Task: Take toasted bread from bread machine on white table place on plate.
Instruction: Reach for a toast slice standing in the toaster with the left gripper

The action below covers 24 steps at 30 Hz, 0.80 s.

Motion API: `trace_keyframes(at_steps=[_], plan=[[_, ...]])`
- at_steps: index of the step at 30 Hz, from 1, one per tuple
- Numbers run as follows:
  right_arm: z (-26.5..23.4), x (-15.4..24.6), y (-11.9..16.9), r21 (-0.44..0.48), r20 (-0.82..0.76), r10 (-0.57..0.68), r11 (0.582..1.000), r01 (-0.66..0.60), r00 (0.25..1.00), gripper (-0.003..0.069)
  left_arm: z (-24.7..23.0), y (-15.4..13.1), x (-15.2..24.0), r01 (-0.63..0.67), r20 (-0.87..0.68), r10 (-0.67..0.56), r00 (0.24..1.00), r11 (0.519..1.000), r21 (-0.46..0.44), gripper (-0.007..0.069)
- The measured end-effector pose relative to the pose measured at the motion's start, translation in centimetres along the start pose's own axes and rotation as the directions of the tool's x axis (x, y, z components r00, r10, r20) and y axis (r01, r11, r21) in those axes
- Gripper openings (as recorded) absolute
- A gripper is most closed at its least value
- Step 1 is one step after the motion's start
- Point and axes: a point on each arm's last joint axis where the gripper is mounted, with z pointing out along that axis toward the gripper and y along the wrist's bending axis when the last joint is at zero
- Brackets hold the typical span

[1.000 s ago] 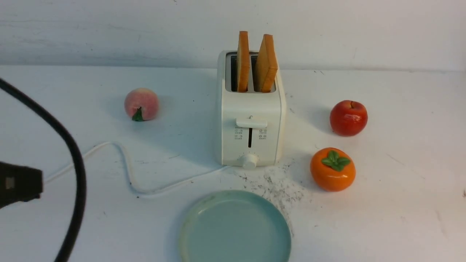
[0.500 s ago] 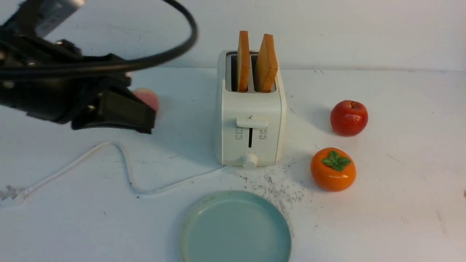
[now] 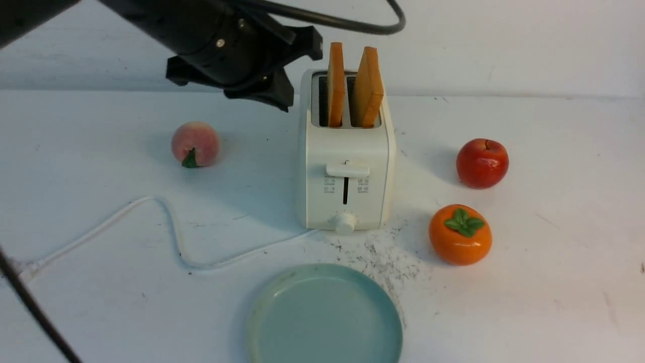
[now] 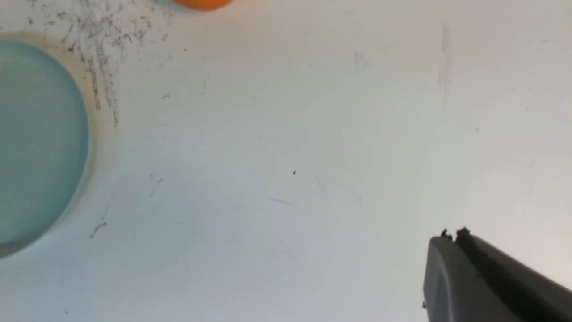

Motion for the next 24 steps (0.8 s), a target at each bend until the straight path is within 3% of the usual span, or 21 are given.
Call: trace_keyframes(at_steps=[3, 4, 7, 11, 16, 24], plan=[[0.7, 0.5, -0.1, -0.005, -0.023, 0.008, 1.000, -0.008, 1.000, 0.0012, 1.5, 0.0, -0.8, -0.023, -0.007, 0.023, 1.000, 1.000, -0.001, 0.0090], [1.3, 1.0, -0.1, -0.015, -0.040, 0.019, 1.000, -0.019, 0.999, 0.0012, 2.6, -0.1, -1.4, -0.042, -0.006, 0.042, 0.999, 0.999, -0.001, 0.0176], [2.2, 1.8, -0.2, -0.018, -0.069, 0.028, 0.999, -0.029, 0.997, 0.0013, 4.2, -0.1, -2.3, -0.064, 0.012, 0.064, 0.998, 0.998, 0.003, 0.0310], [2.7, 2.0, -0.3, -0.016, -0.058, 0.031, 0.999, -0.032, 0.998, 0.0016, 6.1, -0.1, -3.4, -0.068, 0.075, 0.067, 0.995, 0.998, 0.015, 0.0437], [2.7, 1.8, -0.2, -0.026, -0.042, 0.038, 0.999, -0.039, 0.998, 0.0020, 8.2, 0.3, -3.9, -0.071, 0.114, 0.069, 0.991, 0.997, 0.011, 0.0482], [2.7, 1.6, 0.0, -0.046, -0.022, 0.053, 0.997, -0.054, 0.998, 0.0024, 10.7, 1.0, -4.1, -0.083, 0.174, 0.083, 0.981, 0.997, -0.005, 0.0455]])
